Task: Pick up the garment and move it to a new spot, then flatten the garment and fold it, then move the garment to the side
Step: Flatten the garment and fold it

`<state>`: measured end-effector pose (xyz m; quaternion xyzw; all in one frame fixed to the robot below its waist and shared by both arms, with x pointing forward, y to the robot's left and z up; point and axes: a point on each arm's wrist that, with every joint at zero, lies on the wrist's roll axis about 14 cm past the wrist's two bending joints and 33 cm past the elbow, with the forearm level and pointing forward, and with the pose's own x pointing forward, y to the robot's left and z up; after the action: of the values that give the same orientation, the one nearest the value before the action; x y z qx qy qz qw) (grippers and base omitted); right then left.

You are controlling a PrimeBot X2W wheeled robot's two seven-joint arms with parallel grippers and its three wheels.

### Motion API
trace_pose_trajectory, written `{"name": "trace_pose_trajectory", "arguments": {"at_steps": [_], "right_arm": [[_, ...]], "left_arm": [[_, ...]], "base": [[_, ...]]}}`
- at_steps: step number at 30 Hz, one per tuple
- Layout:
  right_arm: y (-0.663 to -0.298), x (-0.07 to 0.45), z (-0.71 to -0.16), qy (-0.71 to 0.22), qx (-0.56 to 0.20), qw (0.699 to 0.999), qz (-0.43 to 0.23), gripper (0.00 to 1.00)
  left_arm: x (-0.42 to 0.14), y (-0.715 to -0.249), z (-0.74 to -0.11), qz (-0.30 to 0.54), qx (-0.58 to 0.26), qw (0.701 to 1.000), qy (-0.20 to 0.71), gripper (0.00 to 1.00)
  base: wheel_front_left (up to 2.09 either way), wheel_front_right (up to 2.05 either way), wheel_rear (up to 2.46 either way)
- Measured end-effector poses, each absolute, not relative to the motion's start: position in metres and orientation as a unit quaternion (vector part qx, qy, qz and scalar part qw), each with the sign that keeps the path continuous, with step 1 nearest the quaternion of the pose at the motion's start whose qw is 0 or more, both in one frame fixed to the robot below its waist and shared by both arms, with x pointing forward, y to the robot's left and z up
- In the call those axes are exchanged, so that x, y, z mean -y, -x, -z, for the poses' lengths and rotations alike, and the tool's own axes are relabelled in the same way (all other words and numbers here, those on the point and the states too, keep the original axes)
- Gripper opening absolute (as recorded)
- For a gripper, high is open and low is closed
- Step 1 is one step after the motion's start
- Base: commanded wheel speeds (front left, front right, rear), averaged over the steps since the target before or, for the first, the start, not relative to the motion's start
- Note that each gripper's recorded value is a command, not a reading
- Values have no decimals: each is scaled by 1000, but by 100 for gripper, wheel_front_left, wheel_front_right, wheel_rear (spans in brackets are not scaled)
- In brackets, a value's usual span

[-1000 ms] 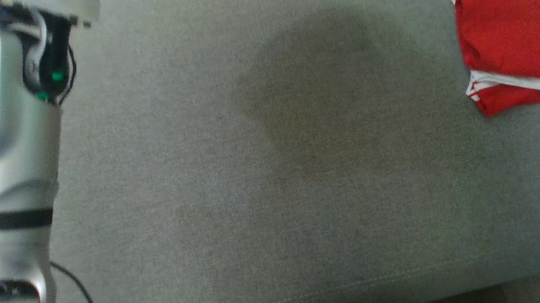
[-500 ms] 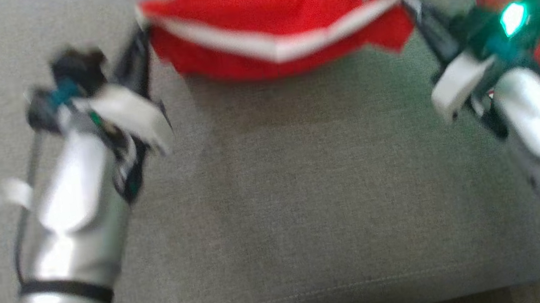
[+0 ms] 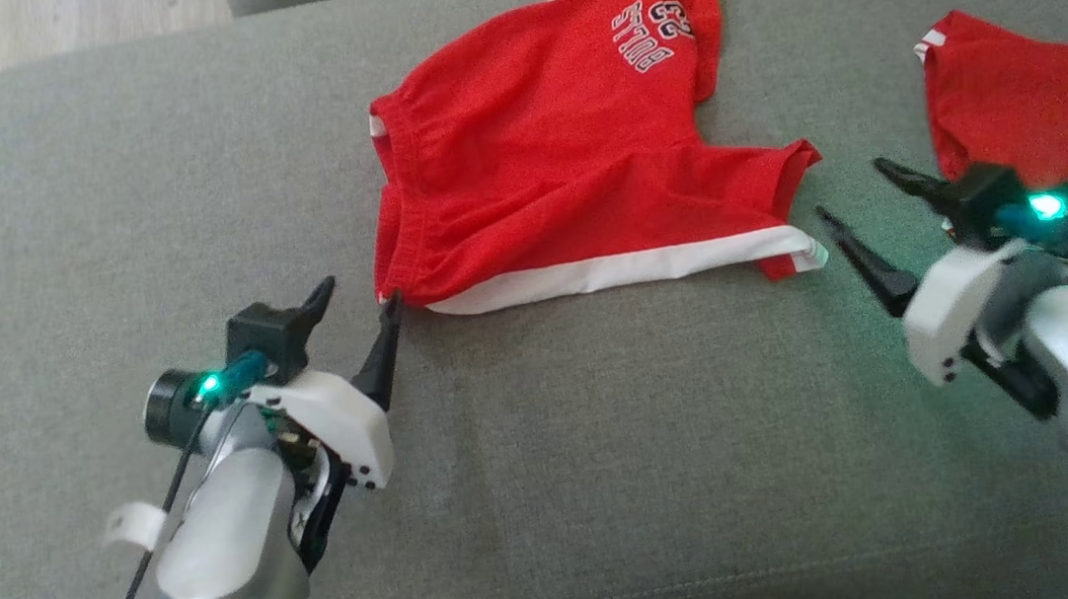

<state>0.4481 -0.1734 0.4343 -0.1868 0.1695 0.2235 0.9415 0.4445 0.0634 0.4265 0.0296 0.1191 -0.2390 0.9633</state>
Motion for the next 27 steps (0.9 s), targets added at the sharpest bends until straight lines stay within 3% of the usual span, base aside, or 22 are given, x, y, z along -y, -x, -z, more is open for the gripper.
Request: {"name": "trace_pose_trajectory", "arguments": {"at_steps": [4, 9, 17, 21, 27], "right_arm": [[-446, 195, -449, 143, -157, 961, -178, 100], [-443, 211, -477, 45, -89, 988, -116, 100], [-400, 181, -459, -93, -60, 991, -68, 100], [-383, 173, -448, -104, -70, 990, -57, 100], [-391, 177, -457, -68, -68, 994, -60, 100]], "left_arm": [[-74, -443, -438, 208, -102, 973, -14, 100], [-85, -445, -468, 169, -56, 983, 35, 100], [-107, -431, -489, 99, -15, 986, 130, 100], [-109, -422, -479, 92, -25, 986, 138, 100], [-101, -423, -458, 98, -58, 984, 138, 100]], "base": [[0, 0, 0], [0, 0, 0], [0, 0, 0], [0, 0, 0], [0, 0, 0]]}}
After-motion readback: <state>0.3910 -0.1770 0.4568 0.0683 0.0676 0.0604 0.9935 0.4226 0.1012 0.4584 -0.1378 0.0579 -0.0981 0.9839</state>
